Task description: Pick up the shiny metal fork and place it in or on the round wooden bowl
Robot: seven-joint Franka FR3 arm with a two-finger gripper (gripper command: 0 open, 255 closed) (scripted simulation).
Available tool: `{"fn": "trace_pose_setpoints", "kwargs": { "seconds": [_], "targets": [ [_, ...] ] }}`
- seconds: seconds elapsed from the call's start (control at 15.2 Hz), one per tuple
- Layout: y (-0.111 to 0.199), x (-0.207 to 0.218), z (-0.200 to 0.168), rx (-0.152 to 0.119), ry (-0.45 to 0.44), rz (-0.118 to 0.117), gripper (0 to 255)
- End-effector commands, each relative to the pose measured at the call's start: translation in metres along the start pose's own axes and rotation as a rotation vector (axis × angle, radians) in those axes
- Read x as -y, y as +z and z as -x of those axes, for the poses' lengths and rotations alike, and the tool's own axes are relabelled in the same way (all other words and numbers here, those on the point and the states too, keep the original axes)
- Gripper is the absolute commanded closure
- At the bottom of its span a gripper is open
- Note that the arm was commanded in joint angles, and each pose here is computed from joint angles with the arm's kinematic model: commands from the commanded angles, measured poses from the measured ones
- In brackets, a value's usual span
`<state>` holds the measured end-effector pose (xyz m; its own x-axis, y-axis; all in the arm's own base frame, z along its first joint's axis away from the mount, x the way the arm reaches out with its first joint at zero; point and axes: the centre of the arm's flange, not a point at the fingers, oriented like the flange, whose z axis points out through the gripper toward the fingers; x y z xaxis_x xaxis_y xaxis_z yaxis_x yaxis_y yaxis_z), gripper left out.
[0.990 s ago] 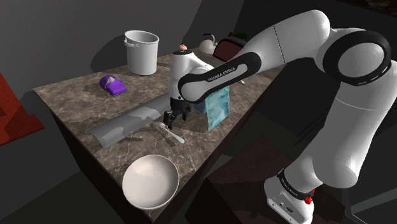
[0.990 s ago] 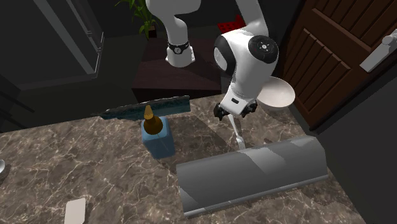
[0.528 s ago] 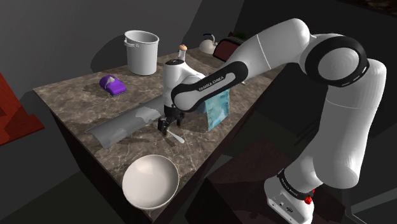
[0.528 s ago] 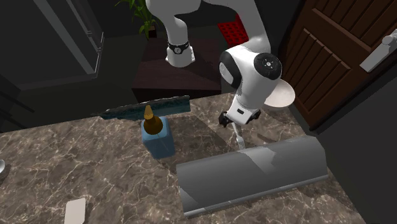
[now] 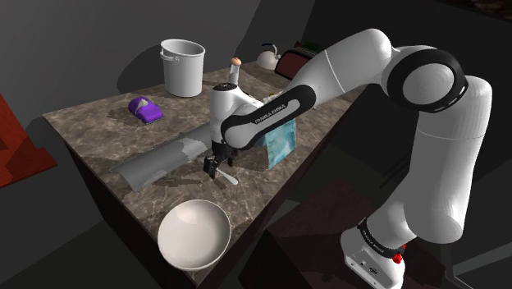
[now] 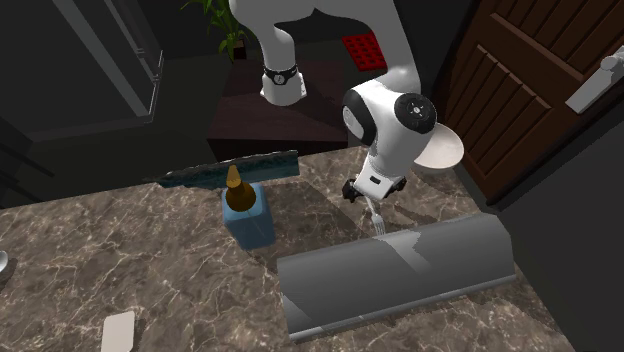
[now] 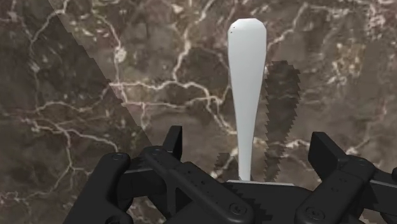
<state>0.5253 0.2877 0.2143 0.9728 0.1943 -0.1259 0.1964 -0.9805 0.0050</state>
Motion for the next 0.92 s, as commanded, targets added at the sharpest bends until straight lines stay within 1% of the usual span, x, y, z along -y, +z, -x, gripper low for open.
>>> {"fn": "trace_pose_setpoints", "kwargs": {
  "seconds": [0.0,0.07,0.13,0.73,0.86],
  "targets": [
    [0.000,0.000,0.000,0.000,0.000,0.000,0],
    [0.000,0.000,0.000,0.000,0.000,0.000,0],
    [0.000,0.000,0.000,0.000,0.000,0.000,255],
    [0.000,0.000,0.000,0.000,0.000,0.000,255],
    [-0.010,0.000,0.001,0.000,0.000,0.000,255]
  ]
}}
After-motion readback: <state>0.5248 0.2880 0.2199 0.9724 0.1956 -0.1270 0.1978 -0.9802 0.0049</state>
